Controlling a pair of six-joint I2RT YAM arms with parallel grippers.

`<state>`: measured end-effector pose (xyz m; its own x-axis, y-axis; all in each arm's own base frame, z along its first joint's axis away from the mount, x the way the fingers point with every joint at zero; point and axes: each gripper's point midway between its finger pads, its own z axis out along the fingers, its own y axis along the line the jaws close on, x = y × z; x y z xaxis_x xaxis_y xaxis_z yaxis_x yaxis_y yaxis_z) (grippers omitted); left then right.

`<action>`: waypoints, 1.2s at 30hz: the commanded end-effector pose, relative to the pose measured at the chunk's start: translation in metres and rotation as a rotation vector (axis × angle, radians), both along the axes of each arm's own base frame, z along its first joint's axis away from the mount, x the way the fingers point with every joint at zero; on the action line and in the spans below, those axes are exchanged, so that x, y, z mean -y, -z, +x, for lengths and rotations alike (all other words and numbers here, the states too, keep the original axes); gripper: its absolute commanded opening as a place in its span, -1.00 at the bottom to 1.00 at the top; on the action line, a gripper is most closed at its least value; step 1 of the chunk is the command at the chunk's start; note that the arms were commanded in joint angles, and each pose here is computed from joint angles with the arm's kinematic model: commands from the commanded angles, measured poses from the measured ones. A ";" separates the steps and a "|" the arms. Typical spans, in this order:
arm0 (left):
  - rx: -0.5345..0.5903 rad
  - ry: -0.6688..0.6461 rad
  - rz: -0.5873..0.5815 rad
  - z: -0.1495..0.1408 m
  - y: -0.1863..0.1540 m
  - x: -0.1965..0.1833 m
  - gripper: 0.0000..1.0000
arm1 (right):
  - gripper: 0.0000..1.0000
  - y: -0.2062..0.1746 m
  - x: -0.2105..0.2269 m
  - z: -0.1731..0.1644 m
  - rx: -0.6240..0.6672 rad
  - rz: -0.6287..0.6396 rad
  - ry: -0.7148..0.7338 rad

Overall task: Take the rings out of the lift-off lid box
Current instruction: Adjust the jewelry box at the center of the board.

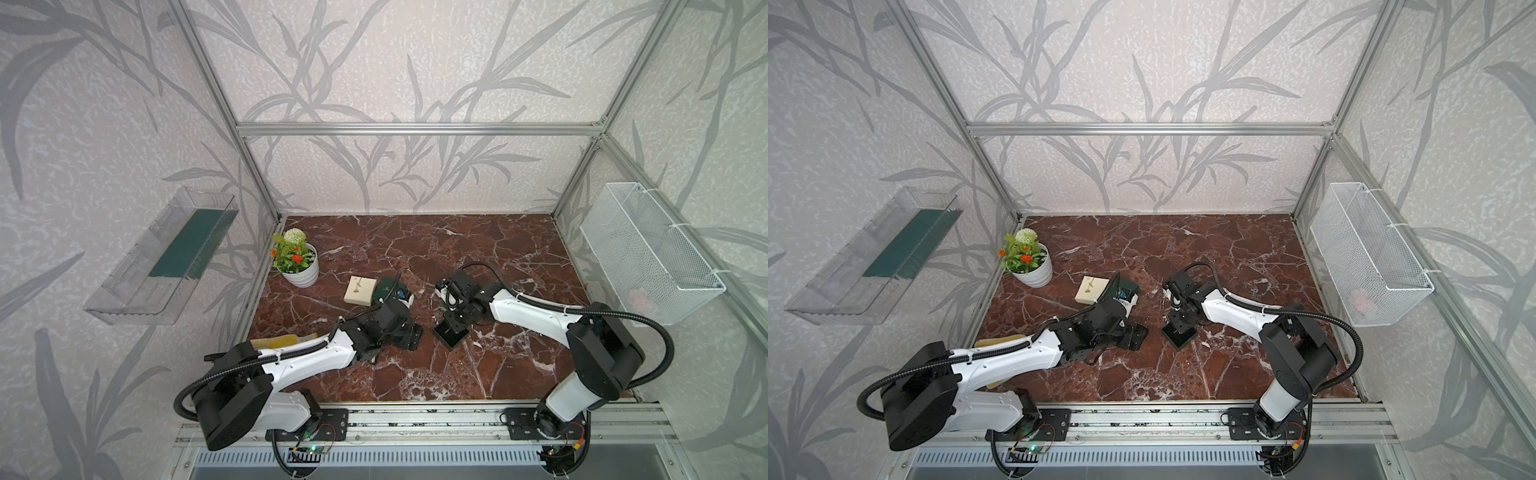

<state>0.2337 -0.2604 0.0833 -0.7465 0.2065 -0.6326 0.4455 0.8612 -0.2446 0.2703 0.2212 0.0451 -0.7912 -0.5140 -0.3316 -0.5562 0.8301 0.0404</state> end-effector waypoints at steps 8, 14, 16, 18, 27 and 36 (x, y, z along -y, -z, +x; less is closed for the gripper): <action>-0.010 -0.001 -0.019 0.005 -0.004 0.009 0.66 | -0.25 -0.020 -0.019 -0.003 0.007 0.121 -0.007; -0.010 -0.007 -0.021 0.005 -0.004 0.008 0.66 | -0.25 -0.026 -0.017 -0.001 0.007 0.137 0.072; -0.010 -0.011 -0.021 0.005 -0.004 0.007 0.67 | -0.25 -0.032 -0.001 0.001 0.027 0.101 0.185; -0.010 -0.011 -0.025 0.005 -0.005 0.008 0.66 | -0.28 -0.039 0.014 -0.002 0.029 0.085 0.298; -0.015 -0.010 -0.025 0.004 -0.003 0.008 0.66 | -0.36 -0.043 0.026 -0.036 -0.071 0.226 0.639; -0.017 -0.009 -0.021 0.004 -0.001 0.008 0.66 | -0.35 -0.030 0.042 -0.049 -0.102 0.251 0.824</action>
<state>0.2315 -0.2626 0.0764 -0.7670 0.2038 -0.6084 0.4356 0.8616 -0.2606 0.2205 0.1816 0.0719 -0.9368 0.2230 -0.2695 0.1507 0.9526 0.2643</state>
